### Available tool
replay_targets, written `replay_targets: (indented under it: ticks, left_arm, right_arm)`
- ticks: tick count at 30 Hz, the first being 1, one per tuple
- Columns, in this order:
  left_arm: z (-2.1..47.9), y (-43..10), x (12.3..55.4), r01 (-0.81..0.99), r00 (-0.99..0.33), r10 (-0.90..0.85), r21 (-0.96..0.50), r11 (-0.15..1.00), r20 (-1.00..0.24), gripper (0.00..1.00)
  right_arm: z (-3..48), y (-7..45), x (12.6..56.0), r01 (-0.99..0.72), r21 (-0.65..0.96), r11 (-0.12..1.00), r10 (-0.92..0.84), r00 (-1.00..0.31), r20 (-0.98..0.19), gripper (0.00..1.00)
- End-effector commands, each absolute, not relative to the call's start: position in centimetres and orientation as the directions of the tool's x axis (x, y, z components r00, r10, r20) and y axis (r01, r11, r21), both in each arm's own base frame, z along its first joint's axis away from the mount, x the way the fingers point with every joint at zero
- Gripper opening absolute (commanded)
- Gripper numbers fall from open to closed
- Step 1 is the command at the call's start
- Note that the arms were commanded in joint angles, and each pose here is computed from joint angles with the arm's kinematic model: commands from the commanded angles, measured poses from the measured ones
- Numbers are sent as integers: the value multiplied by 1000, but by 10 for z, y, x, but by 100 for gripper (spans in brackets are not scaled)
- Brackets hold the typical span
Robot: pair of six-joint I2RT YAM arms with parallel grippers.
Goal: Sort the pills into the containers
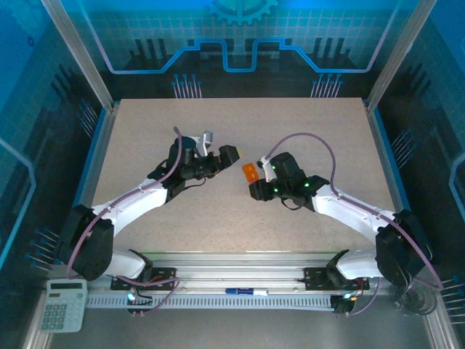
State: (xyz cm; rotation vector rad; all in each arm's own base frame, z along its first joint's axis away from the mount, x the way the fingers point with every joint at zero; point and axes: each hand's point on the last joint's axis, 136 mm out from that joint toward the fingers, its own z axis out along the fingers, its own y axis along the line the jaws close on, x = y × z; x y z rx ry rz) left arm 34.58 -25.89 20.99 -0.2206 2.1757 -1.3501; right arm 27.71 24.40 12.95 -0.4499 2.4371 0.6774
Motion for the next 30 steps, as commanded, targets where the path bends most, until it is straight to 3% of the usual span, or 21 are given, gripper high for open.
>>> replay_targets:
  ticks: [1,30]
  left_arm:
    - [226,-271,348,184,-826,-426,-890,418,-371,99]
    - [212,-302,337,168,-860,-401,-916,363,-316,99]
  right_arm:
    - [141,249,287,-438,407,802,-114,-780,-616,23]
    - [127,252,293,-415,443,795,-90,-802,-591,23]
